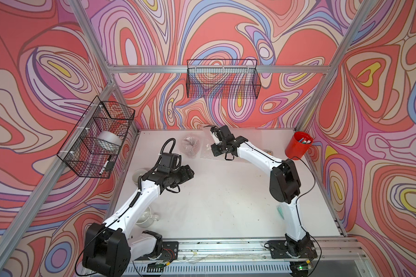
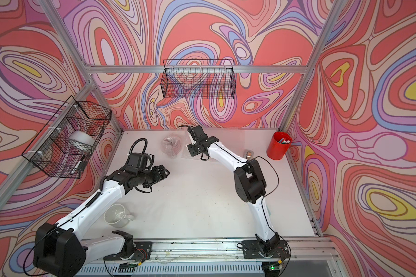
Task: Wrap mugs in bubble wrap
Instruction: Pick up the bubble wrap from the bubble wrap, then place the bubble wrap at the center of the board.
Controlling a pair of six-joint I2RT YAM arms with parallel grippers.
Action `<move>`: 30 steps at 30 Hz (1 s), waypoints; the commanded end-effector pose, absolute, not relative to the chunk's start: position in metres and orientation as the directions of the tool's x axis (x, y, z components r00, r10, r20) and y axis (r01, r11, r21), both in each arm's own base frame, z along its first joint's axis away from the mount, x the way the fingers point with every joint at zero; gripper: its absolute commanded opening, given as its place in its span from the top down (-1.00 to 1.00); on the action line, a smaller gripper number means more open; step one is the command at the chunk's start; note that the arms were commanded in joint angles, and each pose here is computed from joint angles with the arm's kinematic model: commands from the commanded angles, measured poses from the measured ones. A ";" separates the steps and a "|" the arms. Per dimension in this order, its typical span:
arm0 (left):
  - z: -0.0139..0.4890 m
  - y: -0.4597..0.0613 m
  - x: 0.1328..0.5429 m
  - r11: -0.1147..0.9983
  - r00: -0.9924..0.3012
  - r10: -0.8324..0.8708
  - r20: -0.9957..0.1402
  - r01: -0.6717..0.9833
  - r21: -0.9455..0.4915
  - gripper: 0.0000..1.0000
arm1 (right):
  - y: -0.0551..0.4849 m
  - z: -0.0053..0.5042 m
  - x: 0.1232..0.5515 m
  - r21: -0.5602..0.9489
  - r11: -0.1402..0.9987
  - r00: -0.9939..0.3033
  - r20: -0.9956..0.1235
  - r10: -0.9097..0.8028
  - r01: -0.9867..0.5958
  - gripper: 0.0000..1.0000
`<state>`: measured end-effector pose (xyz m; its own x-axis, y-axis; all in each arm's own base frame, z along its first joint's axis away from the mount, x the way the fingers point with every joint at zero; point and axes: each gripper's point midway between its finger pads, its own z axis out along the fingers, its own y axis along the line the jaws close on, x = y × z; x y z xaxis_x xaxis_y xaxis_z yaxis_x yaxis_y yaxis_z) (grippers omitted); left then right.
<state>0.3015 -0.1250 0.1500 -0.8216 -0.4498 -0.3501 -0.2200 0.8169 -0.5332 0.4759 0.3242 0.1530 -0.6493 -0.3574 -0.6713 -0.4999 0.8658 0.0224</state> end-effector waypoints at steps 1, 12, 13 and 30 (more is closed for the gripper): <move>0.149 -0.102 0.289 0.803 -0.781 -0.525 -0.338 -0.323 -0.501 -0.62 | 0.336 0.158 0.427 0.052 0.853 -0.673 -0.640 -0.372 -0.520 1.00; 0.172 -0.063 0.270 0.818 -0.728 -0.548 -0.413 -0.362 -0.447 -0.60 | 0.419 0.148 0.218 0.540 0.617 -0.816 -0.449 -0.365 -0.573 1.00; 0.172 -0.065 0.271 0.821 -0.733 -0.540 -0.413 -0.352 -0.450 -0.59 | 0.424 0.154 0.213 0.577 0.580 -0.815 -0.462 -0.349 -0.575 0.77; 0.122 -0.178 0.308 0.836 -0.874 -0.351 -0.337 -0.130 -0.534 -0.16 | 0.239 0.117 0.343 0.246 0.920 -0.846 -0.513 -0.144 -0.306 0.32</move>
